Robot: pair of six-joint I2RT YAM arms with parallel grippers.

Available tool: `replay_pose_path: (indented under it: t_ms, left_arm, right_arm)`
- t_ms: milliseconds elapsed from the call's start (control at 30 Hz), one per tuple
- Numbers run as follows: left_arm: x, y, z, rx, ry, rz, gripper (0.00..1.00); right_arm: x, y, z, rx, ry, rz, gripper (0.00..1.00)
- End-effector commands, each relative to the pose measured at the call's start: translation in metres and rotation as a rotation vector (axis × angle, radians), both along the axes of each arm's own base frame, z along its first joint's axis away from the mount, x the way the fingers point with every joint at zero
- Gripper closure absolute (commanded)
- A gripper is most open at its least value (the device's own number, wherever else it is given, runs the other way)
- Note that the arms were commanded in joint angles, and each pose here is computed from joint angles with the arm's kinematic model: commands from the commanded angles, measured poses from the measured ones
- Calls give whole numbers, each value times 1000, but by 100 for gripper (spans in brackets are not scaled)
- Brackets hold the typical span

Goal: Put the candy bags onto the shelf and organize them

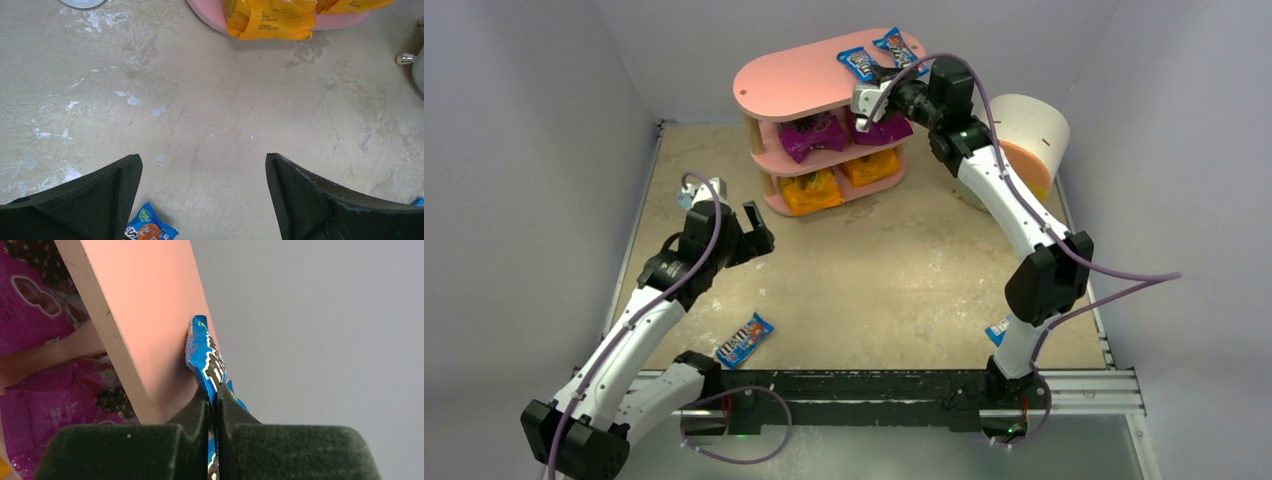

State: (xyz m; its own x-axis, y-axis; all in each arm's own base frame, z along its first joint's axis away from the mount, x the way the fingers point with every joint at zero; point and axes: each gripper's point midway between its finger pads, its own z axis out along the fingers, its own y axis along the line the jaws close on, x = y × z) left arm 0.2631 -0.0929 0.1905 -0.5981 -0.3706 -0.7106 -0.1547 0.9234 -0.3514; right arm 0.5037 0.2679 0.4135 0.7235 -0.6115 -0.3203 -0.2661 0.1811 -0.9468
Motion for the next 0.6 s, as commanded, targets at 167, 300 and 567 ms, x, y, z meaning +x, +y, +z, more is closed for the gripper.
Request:
replay_pose_path:
  t_ms: [167, 300, 567]
  left_arm:
    - [5, -4, -1, -13, -19, -16, 1]
    - [4, -4, 0, -15, -23, -15, 0]
    - [3, -2, 3, -17, -28, -6, 0]
  right_arm:
    - [-6, -4, 27, -21, -47, -14, 87]
    - [-9, -5, 20, -63, -3, -7, 76]
    - [-22, -8, 1, -147, 108, 19, 33]
